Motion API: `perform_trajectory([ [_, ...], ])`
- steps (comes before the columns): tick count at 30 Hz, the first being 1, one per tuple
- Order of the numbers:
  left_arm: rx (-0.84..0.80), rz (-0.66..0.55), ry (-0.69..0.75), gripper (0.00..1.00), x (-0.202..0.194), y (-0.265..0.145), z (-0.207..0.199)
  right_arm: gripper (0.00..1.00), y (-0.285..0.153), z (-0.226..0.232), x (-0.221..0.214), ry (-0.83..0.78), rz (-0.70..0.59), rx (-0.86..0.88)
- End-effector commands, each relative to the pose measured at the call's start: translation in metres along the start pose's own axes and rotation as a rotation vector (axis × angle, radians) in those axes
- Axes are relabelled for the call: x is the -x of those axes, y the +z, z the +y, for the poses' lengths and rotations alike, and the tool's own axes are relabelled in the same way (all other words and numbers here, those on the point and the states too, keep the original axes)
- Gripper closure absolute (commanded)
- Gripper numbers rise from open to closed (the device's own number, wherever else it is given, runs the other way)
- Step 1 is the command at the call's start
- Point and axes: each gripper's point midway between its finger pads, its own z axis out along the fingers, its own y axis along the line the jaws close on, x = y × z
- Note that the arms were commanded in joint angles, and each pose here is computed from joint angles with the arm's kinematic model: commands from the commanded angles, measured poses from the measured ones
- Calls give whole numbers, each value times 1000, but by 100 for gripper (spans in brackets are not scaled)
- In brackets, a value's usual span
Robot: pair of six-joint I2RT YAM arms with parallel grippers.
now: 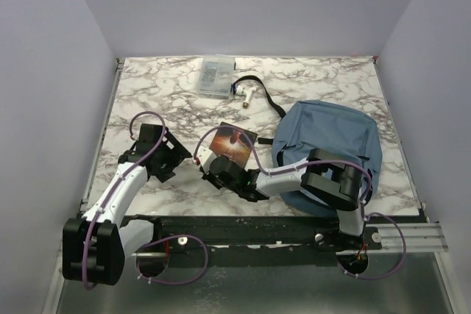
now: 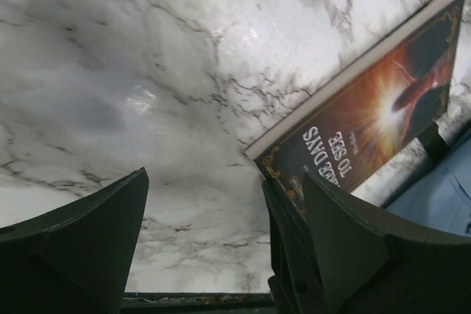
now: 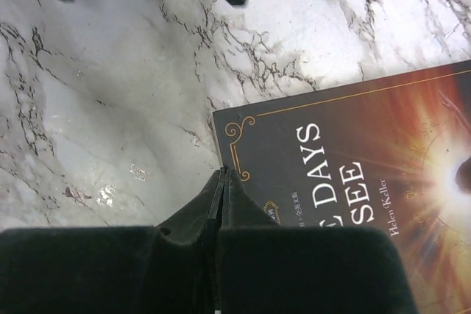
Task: Pack the student bag
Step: Pick up the book from the center of the board.
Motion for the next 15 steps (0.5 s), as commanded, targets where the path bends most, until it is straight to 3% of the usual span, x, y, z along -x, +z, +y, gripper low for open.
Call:
perform_trajectory([
  [1, -194, 143, -6, 12, -20, 4, -36, 100, 1, 18, -14, 175, 55, 125],
  [7, -306, 276, -118, 12, -46, 17, -46, 100, -16, 12, 9, 349, -33, 254],
  [10, -305, 316, -160, 12, -52, 26, -45, 99, -20, -3, 14, 392, -29, 209],
  [14, -305, 328, -147, 15, -50, 35, -47, 56, -31, -33, 15, 491, 32, 95],
  [15, -303, 326, -133, 16, -49, 38, -48, 49, -35, -43, 15, 553, 47, 81],
])
